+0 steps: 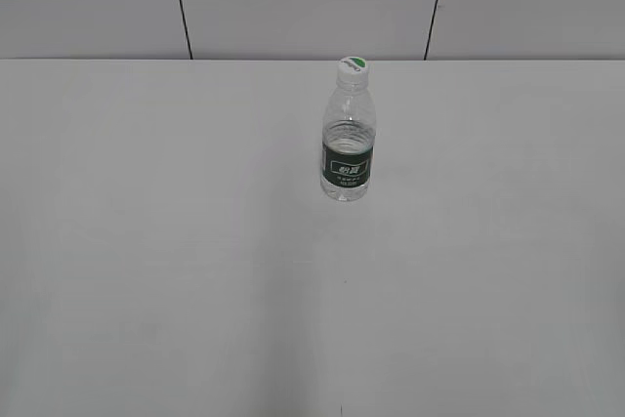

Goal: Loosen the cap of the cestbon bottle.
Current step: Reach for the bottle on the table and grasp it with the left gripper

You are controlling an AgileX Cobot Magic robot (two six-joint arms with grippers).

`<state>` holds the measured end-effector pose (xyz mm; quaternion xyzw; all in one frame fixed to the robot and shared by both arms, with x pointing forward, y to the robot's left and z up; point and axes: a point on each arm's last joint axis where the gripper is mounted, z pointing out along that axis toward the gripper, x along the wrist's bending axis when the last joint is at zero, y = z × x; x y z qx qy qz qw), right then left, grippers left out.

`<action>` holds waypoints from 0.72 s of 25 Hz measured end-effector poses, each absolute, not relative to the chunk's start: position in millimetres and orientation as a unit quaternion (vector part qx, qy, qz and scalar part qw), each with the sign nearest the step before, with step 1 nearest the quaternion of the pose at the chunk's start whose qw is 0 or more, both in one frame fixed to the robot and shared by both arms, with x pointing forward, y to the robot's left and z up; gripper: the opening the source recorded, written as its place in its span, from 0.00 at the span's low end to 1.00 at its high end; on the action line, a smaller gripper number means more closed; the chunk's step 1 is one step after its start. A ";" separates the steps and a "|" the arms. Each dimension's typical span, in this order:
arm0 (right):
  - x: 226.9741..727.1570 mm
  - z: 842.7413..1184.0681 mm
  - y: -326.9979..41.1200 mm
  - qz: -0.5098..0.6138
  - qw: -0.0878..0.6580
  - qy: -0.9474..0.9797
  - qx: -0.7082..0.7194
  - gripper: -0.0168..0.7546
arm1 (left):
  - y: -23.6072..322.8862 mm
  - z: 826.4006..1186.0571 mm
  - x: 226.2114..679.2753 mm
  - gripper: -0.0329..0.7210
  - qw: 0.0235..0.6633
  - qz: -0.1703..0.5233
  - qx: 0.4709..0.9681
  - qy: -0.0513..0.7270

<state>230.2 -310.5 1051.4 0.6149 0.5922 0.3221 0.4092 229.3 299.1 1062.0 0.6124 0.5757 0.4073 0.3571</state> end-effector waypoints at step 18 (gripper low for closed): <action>230.2 1051.4 -310.4 0.322 0.409 0.592 0.615 0.69 | 299.1 1062.0 229.3 0.49 0.357 0.407 0.612 0.576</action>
